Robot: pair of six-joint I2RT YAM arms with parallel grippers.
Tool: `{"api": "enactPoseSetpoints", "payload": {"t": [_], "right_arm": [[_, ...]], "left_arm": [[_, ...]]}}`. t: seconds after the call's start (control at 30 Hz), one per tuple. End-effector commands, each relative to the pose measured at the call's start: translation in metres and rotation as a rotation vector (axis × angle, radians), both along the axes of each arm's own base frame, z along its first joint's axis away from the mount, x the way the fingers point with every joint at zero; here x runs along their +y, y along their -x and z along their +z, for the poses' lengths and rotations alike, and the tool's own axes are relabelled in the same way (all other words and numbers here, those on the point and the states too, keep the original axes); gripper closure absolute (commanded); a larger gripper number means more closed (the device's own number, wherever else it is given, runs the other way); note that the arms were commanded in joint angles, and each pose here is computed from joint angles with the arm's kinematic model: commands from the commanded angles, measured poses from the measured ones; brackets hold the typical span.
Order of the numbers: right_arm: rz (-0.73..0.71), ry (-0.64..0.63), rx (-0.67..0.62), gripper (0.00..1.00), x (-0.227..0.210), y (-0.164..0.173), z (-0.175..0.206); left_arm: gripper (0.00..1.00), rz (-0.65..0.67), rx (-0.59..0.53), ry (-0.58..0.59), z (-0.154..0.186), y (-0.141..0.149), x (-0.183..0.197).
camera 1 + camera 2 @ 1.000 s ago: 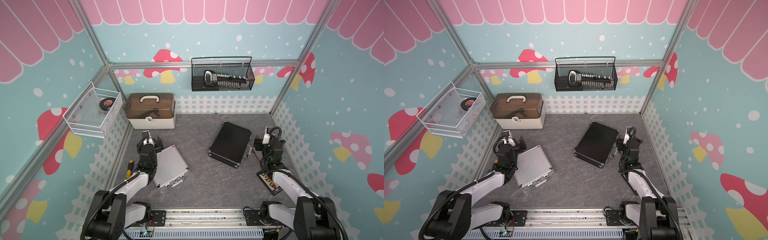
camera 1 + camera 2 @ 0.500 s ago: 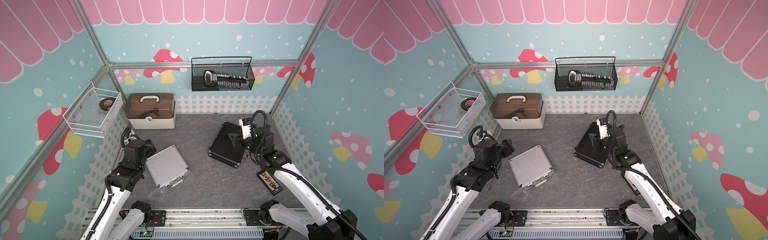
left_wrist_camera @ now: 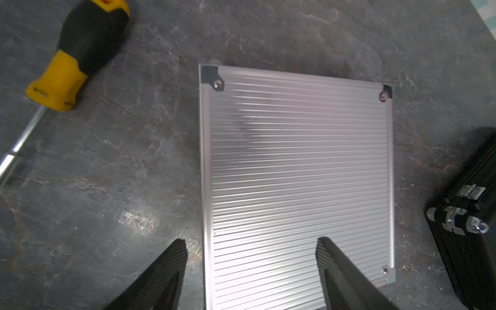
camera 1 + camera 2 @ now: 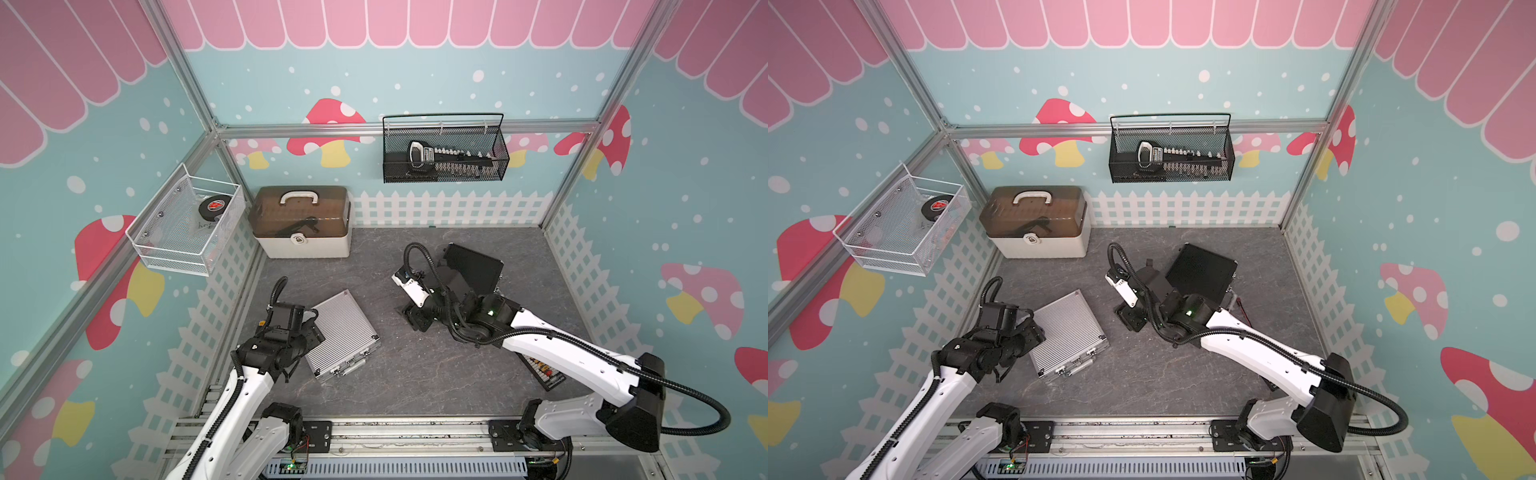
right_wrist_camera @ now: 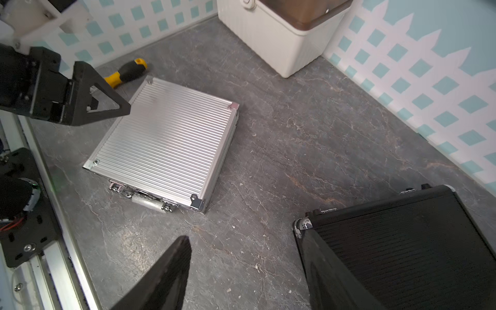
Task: Open the poker set cases
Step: Move the poker set case to the center of the board.
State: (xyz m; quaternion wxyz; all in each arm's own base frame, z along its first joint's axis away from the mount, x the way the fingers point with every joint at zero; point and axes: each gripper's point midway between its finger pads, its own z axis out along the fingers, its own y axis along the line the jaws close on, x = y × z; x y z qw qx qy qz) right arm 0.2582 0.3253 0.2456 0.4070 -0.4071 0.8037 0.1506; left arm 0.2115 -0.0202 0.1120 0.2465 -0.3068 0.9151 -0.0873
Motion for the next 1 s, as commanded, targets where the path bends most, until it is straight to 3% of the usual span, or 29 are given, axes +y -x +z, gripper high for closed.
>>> {"api": "enactPoseSetpoints", "payload": {"t": [0.0, 0.23, 0.43, 0.7, 0.97], "right_arm": [[0.03, 0.009, 0.083, 0.35, 0.023, -0.004, -0.023], [0.033, -0.054, 0.356, 0.37, 0.079, -0.007, -0.098], [-0.004, -0.061, 0.415, 0.35, 0.088, -0.013, -0.128], [-0.05, -0.058, 0.435, 0.33, 0.075, -0.018, -0.137], [-0.138, -0.122, 0.458, 0.29, 0.04, -0.044, -0.128]], "left_arm": [[0.24, 0.037, -0.034, 0.105, -0.005, -0.005, -0.008], [0.25, -0.011, -0.056, 0.216, -0.024, -0.019, -0.029], [0.26, -0.099, -0.065, 0.253, -0.029, -0.036, -0.045], [0.25, -0.147, -0.038, 0.216, -0.036, -0.065, -0.05], [0.24, -0.176, -0.029, 0.202, -0.041, -0.089, -0.054]]}}
